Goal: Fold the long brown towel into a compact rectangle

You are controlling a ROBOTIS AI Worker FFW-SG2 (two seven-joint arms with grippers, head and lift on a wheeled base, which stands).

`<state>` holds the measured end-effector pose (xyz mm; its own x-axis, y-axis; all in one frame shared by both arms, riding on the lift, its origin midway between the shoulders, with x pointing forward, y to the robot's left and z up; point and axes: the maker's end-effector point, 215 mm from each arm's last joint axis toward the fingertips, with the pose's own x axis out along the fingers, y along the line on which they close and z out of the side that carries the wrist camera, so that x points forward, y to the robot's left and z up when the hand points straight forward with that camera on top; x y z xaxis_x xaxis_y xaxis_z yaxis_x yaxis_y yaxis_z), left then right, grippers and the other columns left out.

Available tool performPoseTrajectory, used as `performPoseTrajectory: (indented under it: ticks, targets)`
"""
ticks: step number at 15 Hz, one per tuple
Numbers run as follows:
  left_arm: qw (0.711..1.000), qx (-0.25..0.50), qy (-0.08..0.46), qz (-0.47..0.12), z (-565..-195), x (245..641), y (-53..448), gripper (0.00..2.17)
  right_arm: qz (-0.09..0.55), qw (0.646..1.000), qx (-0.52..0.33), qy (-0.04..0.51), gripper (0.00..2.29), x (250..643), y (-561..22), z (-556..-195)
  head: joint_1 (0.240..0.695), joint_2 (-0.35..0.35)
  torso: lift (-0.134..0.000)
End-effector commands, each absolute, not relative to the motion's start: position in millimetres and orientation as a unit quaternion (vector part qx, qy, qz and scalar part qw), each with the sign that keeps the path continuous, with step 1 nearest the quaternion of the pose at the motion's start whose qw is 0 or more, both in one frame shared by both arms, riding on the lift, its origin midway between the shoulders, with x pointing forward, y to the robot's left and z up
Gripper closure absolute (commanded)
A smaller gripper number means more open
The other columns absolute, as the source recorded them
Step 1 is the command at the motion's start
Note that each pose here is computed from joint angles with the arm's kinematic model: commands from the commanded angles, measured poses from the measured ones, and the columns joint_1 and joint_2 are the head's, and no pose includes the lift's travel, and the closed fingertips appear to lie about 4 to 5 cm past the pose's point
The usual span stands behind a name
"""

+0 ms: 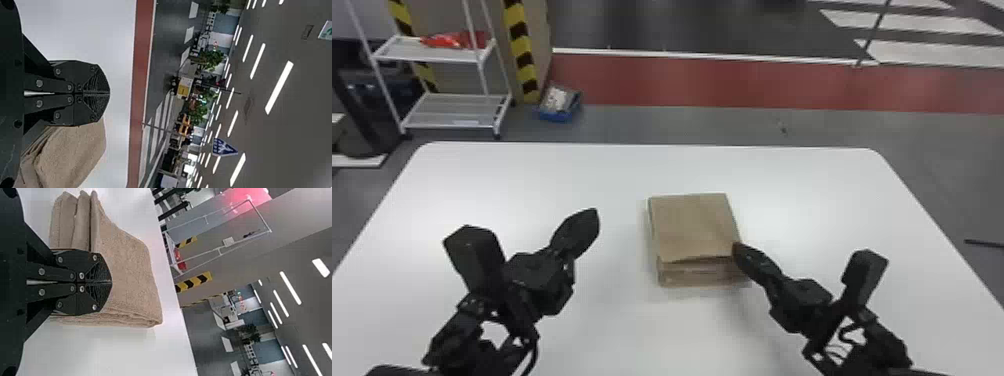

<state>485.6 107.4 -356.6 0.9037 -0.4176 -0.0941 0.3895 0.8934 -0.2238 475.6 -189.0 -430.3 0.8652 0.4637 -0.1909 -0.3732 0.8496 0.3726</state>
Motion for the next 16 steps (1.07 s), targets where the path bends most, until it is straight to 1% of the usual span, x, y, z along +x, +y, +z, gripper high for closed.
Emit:
performPoseTrajectory:
  ticks: [1,2,3,4,5,6,7,8,9,11,14,16]
  targets:
    - [0.972,-0.100,0.069,-0.201,-355.8,487.0,109.4,1.89,0.229,0.951,0.173,0.111,1.95,478.7,-187.5,-388.7,0.695,-0.094,-0.121]
    - [0.974,-0.098,0.068,-0.191,-355.4,489.3,114.0,1.89,0.232,0.952,0.172,0.104,1.94,477.0,-184.9,-372.0,0.695,-0.093,-0.121]
    - [0.977,-0.097,0.066,-0.179,-354.2,491.1,116.9,1.89,0.233,0.954,0.167,0.090,1.82,474.8,-181.0,-352.7,0.695,-0.091,-0.121]
    - [0.979,-0.096,0.063,-0.166,-352.3,493.4,120.6,1.87,0.230,0.957,0.158,0.079,1.57,474.1,-177.4,-337.2,0.695,-0.086,-0.121]
    - [0.982,-0.096,0.050,-0.153,-345.2,495.5,123.6,1.59,0.221,0.963,0.138,0.071,1.00,472.7,-172.2,-326.0,0.695,-0.080,-0.121]
    - [0.985,-0.088,0.033,-0.142,-336.3,497.1,126.8,1.27,0.211,0.969,0.108,0.068,0.18,472.4,-165.3,-321.4,0.695,-0.075,-0.121]
    - [0.986,-0.075,0.031,-0.143,-336.8,496.2,125.2,0.80,0.204,0.973,0.087,0.061,0.00,472.6,-160.1,-318.6,0.695,-0.068,-0.121]
    - [0.988,-0.061,0.024,-0.138,-334.8,493.3,126.3,0.18,0.183,0.980,0.058,0.046,0.00,473.3,-161.1,-313.9,0.695,-0.054,-0.121]
    - [0.991,-0.048,0.006,-0.124,-328.0,490.3,129.9,0.00,0.165,0.985,0.040,0.032,0.03,472.1,-162.6,-310.0,0.695,-0.049,-0.121]
    - [0.995,-0.022,-0.019,-0.091,-323.8,483.6,142.9,0.01,0.145,0.988,0.036,0.035,0.06,466.1,-171.7,-316.7,0.695,-0.044,-0.121]
    - [0.997,-0.020,-0.065,-0.044,-312.6,469.3,177.9,0.02,0.114,0.993,0.024,0.020,0.06,453.3,-199.8,-315.3,0.695,-0.031,-0.121]
    - [0.998,-0.001,-0.068,-0.014,-314.4,463.4,211.6,0.02,0.101,0.995,0.014,0.020,0.07,444.1,-217.3,-313.6,0.695,-0.028,-0.121]
